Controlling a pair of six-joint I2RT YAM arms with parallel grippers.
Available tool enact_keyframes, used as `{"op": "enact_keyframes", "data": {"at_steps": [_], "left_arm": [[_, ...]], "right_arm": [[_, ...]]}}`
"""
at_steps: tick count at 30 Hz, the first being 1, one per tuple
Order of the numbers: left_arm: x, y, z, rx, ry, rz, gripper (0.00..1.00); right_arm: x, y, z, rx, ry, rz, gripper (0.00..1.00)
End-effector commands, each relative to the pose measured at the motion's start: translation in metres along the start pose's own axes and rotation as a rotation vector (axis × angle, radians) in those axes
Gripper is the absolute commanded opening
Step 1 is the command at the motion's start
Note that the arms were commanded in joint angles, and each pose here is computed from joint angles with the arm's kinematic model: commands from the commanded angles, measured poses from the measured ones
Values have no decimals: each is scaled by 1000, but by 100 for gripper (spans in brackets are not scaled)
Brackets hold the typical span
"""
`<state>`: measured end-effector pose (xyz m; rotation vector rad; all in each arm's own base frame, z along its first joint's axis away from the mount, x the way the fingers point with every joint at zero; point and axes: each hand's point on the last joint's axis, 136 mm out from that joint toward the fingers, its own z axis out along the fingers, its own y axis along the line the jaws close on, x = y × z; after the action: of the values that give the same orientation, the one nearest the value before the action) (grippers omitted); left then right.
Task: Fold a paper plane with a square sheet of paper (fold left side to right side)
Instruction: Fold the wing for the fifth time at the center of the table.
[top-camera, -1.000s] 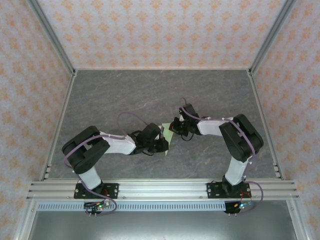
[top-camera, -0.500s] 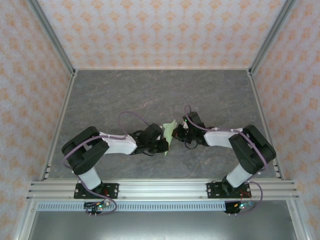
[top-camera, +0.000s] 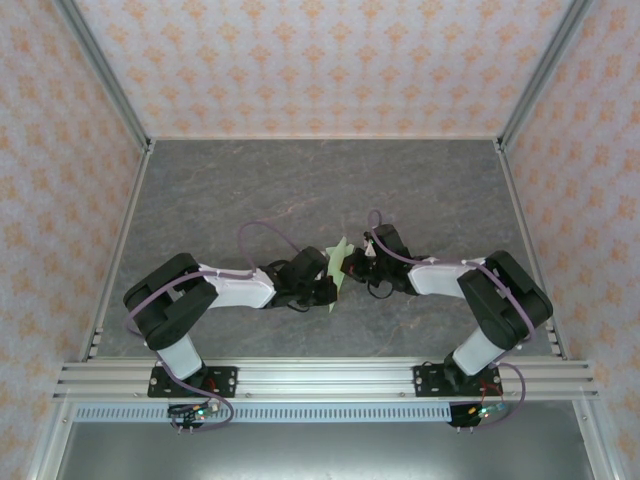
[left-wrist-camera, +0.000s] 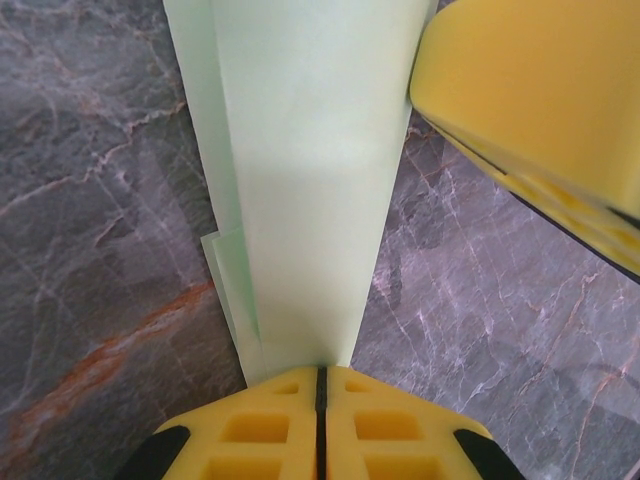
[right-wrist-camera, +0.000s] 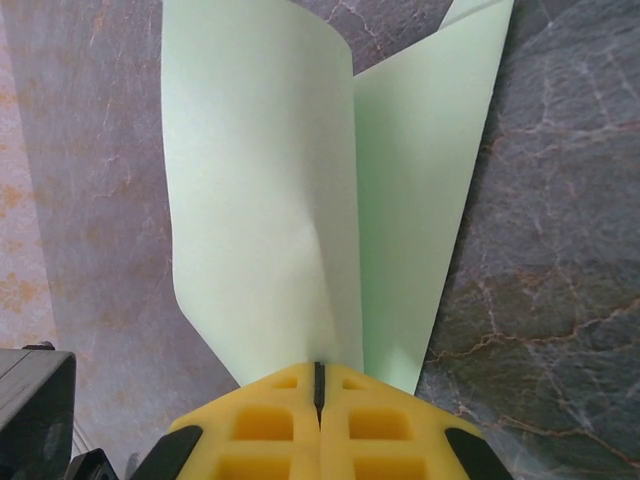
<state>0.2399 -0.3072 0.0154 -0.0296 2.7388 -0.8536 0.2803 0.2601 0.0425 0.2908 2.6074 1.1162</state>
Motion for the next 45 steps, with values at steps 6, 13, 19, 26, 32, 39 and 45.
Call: {"op": "enact_keyframes", "data": {"at_steps": [6,13,19,26,32,39,45], "left_arm": [[28,43,4,-168,90,-12,9],[27,42,3,-168,86,-11,9],[29,42,3,-163,87,-14,8],[31,44,2,-163,91,-18,8],[34,49,4,-179,102,-18,7],[36,52,6,-190,111,-19,7],[37,53,6,-194,113,-18,6]], "right_arm": [[3,10,-10,-28,-10,-15,3],[16,15,-3,-21,16,-31,3],[13,9,10,-2,18,-21,3],[11,-7,18,67,15,-63,3],[-2,-15,20,120,2,-124,3],[-14,-30,27,161,21,-135,3],[-26,-37,28,180,14,-130,3]]}}
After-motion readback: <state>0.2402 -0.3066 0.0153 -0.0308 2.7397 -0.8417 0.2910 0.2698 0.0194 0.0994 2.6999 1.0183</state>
